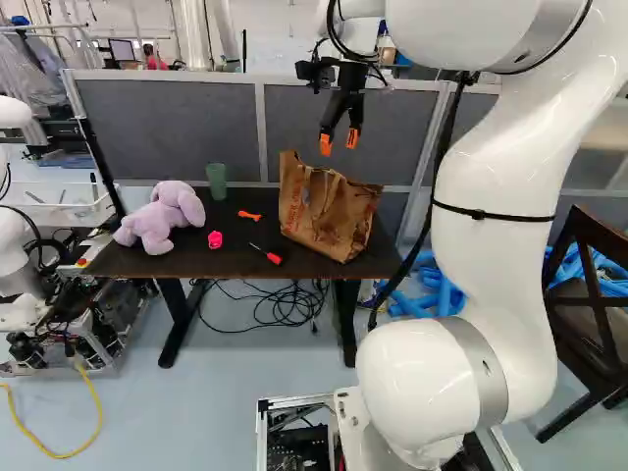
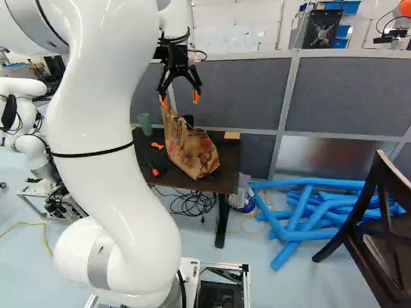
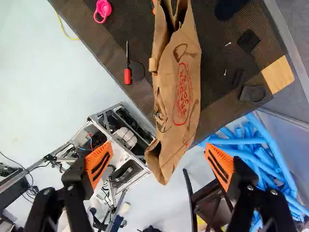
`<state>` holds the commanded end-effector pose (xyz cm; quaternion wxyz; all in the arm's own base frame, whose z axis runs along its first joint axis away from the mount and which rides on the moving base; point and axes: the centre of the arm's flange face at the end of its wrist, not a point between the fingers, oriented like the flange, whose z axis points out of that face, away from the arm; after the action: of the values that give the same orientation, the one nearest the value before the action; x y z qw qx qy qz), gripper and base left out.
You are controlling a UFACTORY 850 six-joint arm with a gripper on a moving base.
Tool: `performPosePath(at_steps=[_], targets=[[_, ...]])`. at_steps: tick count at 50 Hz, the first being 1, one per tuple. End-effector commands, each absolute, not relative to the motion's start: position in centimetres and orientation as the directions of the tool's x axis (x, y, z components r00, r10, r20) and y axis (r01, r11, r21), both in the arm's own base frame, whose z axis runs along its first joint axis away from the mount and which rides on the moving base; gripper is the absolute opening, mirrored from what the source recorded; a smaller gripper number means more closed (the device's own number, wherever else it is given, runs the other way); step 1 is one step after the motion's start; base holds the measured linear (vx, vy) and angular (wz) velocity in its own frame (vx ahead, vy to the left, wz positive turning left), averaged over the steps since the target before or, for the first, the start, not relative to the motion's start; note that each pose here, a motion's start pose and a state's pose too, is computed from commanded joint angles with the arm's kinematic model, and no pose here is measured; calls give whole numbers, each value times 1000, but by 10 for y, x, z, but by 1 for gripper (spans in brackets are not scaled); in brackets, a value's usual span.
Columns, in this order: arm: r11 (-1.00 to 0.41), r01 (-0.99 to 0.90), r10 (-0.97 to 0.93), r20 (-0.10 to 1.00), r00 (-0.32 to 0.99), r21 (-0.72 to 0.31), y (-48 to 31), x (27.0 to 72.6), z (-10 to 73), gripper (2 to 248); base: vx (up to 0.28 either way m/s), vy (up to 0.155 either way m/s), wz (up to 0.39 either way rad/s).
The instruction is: Pick up the bag on the ground and place it on the table
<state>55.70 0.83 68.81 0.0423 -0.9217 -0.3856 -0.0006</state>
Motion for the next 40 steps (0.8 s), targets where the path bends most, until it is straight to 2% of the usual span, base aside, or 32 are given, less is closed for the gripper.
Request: performPosePath(at_steps=[20, 40], targets=[[-699, 711, 711, 34, 703, -78, 8, 557, 688, 247, -58, -4, -16], [-699, 711, 711, 34, 703, -78, 8, 557, 688, 247, -129, -6, -12]])
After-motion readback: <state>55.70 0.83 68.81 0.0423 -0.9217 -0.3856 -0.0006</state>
